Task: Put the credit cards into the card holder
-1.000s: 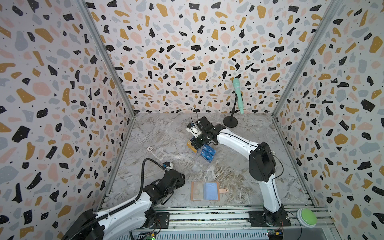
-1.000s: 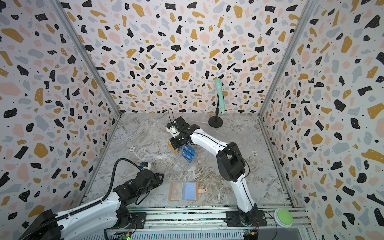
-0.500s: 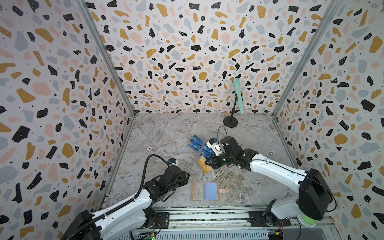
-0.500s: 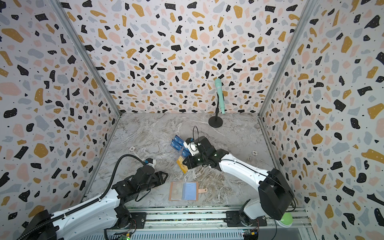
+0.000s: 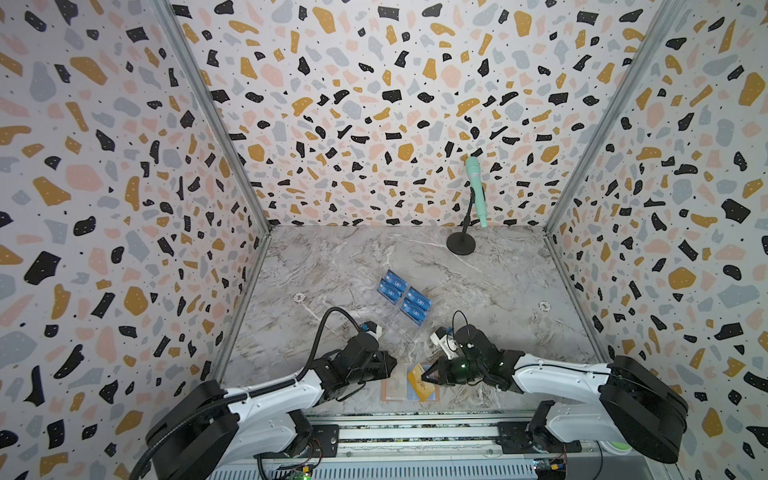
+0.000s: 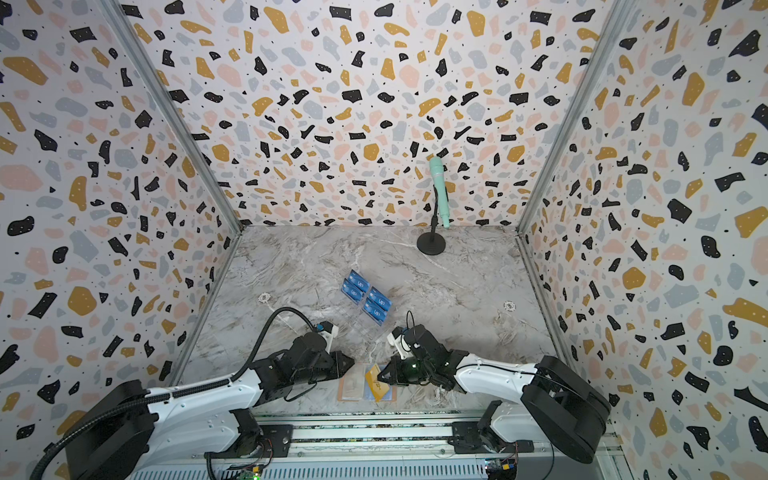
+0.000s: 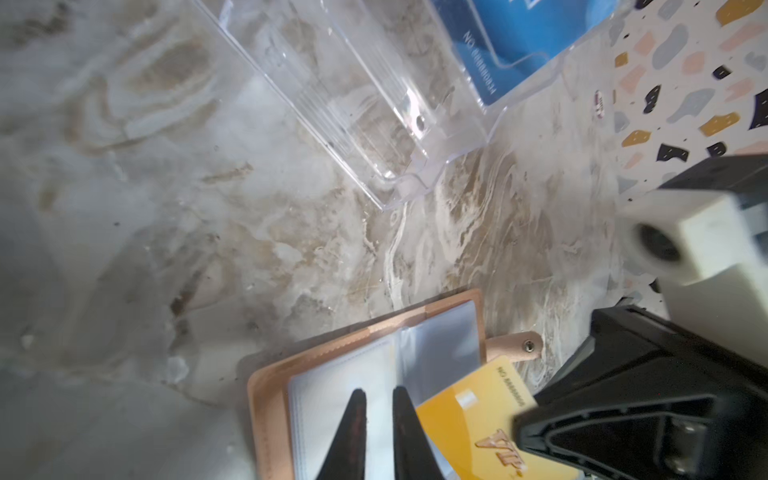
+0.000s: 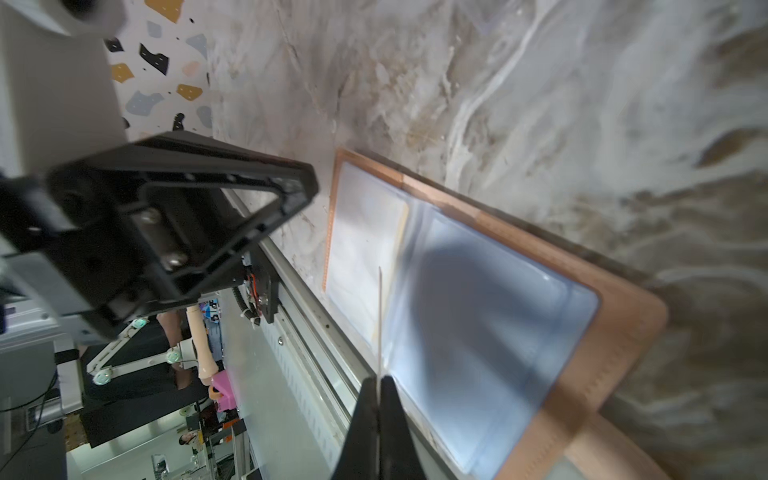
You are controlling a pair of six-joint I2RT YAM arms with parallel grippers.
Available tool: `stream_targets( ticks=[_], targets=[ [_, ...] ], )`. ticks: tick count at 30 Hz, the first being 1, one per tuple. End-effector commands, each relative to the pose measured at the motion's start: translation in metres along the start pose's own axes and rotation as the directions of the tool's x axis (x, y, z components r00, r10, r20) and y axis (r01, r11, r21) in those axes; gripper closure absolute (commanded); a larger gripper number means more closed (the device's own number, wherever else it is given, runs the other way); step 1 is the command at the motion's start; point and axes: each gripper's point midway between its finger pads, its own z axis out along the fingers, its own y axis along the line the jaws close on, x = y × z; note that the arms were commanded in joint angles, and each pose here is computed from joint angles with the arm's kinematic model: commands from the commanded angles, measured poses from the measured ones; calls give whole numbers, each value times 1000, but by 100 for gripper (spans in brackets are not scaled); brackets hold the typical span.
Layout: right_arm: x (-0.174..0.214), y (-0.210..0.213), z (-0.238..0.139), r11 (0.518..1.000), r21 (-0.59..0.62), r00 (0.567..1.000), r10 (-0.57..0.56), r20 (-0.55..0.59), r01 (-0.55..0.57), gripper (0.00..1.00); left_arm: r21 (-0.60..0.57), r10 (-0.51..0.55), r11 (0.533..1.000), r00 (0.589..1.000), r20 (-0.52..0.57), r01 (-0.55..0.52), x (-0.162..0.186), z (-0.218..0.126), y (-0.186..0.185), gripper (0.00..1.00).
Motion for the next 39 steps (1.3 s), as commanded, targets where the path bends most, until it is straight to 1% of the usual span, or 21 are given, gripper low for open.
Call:
stream_targets(
  ticks=[1, 7, 13, 26, 39],
  targets=[
    [-10, 15, 1, 999, -52, 1000, 1, 17, 0, 100, 86, 34, 996, 999, 17, -35, -7, 3, -22, 90],
    [-8, 5, 2, 999, -39, 1000, 22, 9, -22, 100, 47, 32, 998, 999, -12, -31, 2, 6, -8, 100],
    [-6, 0, 3, 999, -27, 999, 34, 0, -34, 100, 30, 15, 999, 999, -35, -13, 12, 9, 2, 100],
    [4, -11, 5, 999, -6, 998, 54, -28, -54, 100, -66, 13, 998, 996, -88, -19, 26, 13, 27, 100],
    [3, -12, 8, 999, -14, 998, 51, -30, -51, 100, -66, 5, 998, 997, -82, -10, 26, 11, 28, 100]
  ],
)
